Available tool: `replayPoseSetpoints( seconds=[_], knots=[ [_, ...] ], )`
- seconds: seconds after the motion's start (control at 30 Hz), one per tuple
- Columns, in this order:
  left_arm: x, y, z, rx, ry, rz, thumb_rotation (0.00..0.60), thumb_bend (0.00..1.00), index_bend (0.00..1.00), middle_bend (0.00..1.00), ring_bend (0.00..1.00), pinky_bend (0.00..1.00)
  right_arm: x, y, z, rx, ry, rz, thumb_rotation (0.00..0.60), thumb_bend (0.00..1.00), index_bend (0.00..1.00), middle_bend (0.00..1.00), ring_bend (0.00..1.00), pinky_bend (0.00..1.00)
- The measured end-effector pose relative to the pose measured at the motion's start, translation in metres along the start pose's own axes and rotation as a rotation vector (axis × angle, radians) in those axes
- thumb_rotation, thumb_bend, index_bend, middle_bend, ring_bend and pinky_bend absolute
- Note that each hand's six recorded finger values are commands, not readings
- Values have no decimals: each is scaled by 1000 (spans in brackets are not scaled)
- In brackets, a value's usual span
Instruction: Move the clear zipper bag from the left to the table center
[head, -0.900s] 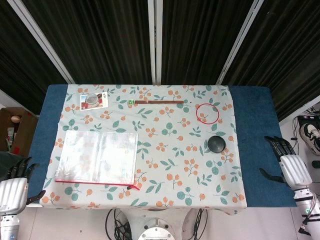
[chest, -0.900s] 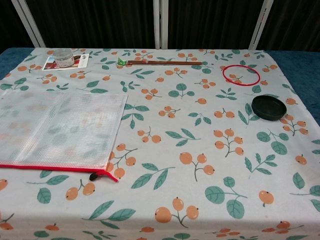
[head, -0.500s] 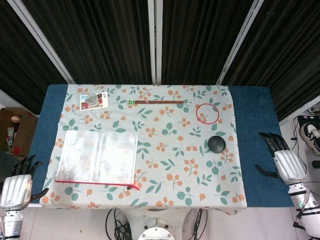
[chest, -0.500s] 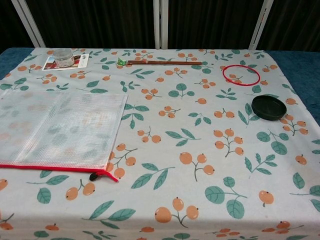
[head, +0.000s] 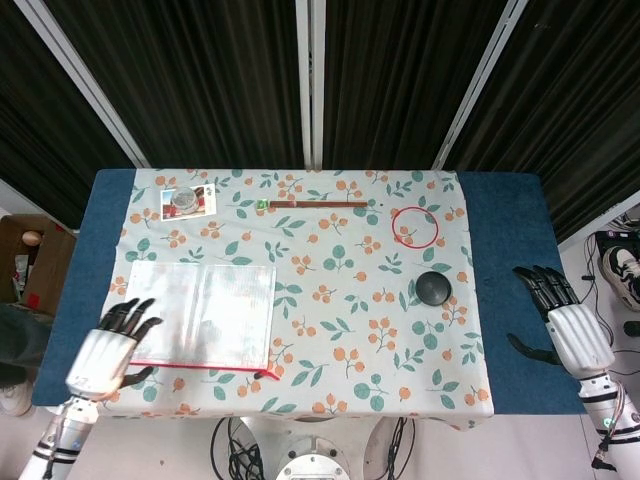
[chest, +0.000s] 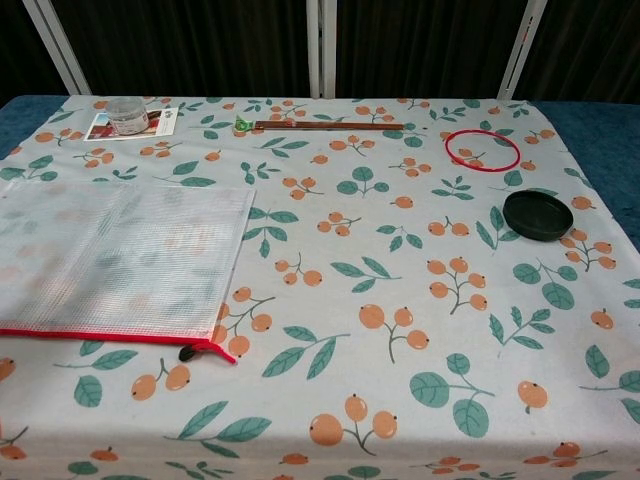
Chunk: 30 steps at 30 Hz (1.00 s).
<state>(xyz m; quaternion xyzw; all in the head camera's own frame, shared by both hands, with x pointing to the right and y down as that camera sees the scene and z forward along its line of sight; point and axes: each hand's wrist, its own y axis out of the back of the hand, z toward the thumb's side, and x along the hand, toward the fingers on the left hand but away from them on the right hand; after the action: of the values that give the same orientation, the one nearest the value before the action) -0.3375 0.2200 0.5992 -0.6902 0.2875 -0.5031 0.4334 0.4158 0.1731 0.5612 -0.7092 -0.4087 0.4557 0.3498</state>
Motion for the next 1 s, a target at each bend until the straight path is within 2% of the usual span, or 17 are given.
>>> replayPoseSetpoints(
  seconds=[0.23,0.43,0.63,0.83,1.0],
  knots=[
    [42,-19,84,12,-317,-94,600,167,312,108,90,162,0,1,4,11,5,2,600,153,50,83,0,0],
    [69,-35,140,-29,-449,-144,600,194,378,108,90,162,-1,-1,0,8,-13,10,600,153,49,83,0,0],
    [81,-58,163,-22,-465,-202,600,200,415,108,90,162,-2,-3,-4,6,-21,16,600,153,49,83,0,0],
    [89,-74,164,26,-412,-216,600,206,454,108,90,162,-2,-4,-5,4,-23,19,600,152,49,83,0,0],
    [88,-83,162,28,-356,-230,600,217,481,108,103,162,-2,-4,-5,2,-22,20,600,153,49,83,0,0]
  ],
)
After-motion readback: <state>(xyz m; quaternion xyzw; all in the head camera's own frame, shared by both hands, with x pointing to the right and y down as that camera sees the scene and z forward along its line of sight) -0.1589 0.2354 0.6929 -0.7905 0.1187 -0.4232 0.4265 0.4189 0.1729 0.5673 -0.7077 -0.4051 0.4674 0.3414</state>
